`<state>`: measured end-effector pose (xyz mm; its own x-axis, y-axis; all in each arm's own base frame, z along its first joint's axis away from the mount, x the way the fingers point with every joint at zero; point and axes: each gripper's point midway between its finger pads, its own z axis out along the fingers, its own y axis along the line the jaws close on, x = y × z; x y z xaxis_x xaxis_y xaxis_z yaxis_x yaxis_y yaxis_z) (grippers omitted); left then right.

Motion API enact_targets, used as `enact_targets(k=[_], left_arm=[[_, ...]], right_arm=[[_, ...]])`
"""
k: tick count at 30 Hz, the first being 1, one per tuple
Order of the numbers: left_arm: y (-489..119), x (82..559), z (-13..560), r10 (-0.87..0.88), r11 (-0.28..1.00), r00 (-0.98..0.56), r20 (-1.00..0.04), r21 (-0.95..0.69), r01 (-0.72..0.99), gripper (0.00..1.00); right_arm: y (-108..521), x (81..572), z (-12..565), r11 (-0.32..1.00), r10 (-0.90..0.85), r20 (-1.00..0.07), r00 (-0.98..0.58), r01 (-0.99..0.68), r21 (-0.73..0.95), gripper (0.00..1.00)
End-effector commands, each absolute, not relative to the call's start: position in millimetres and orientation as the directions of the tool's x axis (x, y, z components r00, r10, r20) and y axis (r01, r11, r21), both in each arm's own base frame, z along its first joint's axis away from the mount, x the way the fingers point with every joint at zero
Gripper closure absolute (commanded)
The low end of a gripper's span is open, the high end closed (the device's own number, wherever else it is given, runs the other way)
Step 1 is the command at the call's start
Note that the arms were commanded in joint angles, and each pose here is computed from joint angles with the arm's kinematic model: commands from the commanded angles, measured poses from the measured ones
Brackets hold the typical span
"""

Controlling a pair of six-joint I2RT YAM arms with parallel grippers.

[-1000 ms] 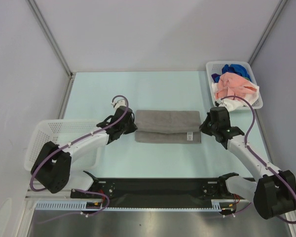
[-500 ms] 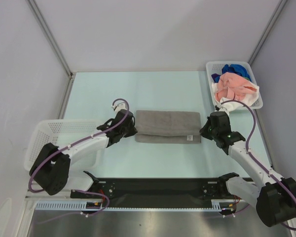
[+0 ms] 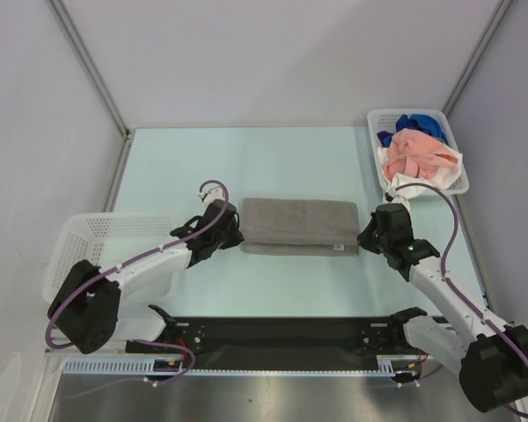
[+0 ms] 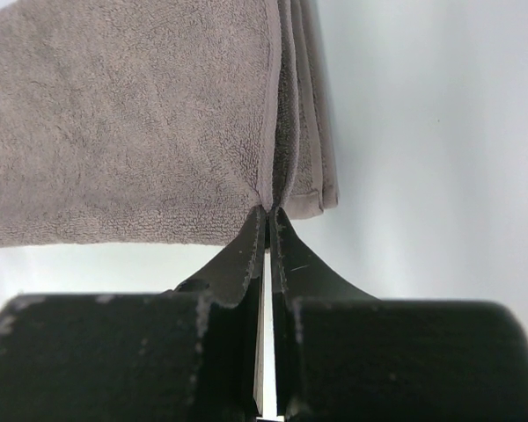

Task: Fold and stack the towels
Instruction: Fold the towel

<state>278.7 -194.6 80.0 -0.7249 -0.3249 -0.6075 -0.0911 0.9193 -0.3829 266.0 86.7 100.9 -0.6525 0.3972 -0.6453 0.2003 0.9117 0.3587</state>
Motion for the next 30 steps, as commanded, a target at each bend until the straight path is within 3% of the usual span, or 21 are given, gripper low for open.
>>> enact_targets(k=[1,14,15,17,18,19,20,22,25,30], left_arm=[[-193.6,278.3,85.8,-0.35,0.911,-0.699,-0.623,-0.401,-0.099,1.0],[-193.0,270.7,67.0,-0.347,0.912,-0.72,-0.601,-0.397,-0.108,1.0],[-193.9,270.7,64.7,-0.343,0.913,-0.723,-0.6,-0.394,-0.106,0.97],[-193.5,270.1,62.9,-0.343,0.913,-0.724,-0.598,-0.393,-0.108,0.76],[-194.0,271.0,66.0,-0.343,0.912,-0.718,-0.606,-0.398,-0.099,0.72],[-193.2,271.4,67.6,-0.341,0.913,-0.714,-0.611,-0.396,-0.097,0.66],[-192.5,272.7,71.5,-0.34,0.914,-0.707,-0.62,-0.396,-0.092,0.53],[-188.0,274.8,82.2,-0.323,0.923,-0.689,-0.649,-0.377,-0.077,0.49],[-180.9,283.9,101.3,-0.31,0.933,-0.658,-0.686,-0.351,-0.075,0.43],[-179.1,311.7,108.6,-0.288,0.942,-0.673,-0.682,-0.328,-0.072,0.43]], right_arm=[[83.6,262.0,98.8,0.911,0.404,-0.651,-0.643,0.215,0.353,1.0],[83.2,251.2,80.5,0.911,0.403,-0.629,-0.665,0.225,0.347,0.99],[82.8,249.9,77.1,0.911,0.404,-0.625,-0.668,0.228,0.344,0.9],[82.7,249.9,76.2,0.912,0.4,-0.626,-0.669,0.226,0.342,0.75],[81.9,250.4,77.6,0.914,0.397,-0.63,-0.668,0.225,0.337,0.62],[82.5,251.2,80.7,0.915,0.395,-0.636,-0.663,0.219,0.34,0.57],[82.3,252.3,83.4,0.914,0.395,-0.638,-0.66,0.218,0.341,0.53],[81.5,255.8,93.4,0.917,0.391,-0.651,-0.651,0.214,0.337,0.46],[80.8,260.0,103.1,0.92,0.384,-0.663,-0.642,0.209,0.33,0.46],[95.7,276.4,124.4,0.916,0.379,-0.681,-0.626,0.153,0.37,0.61]])
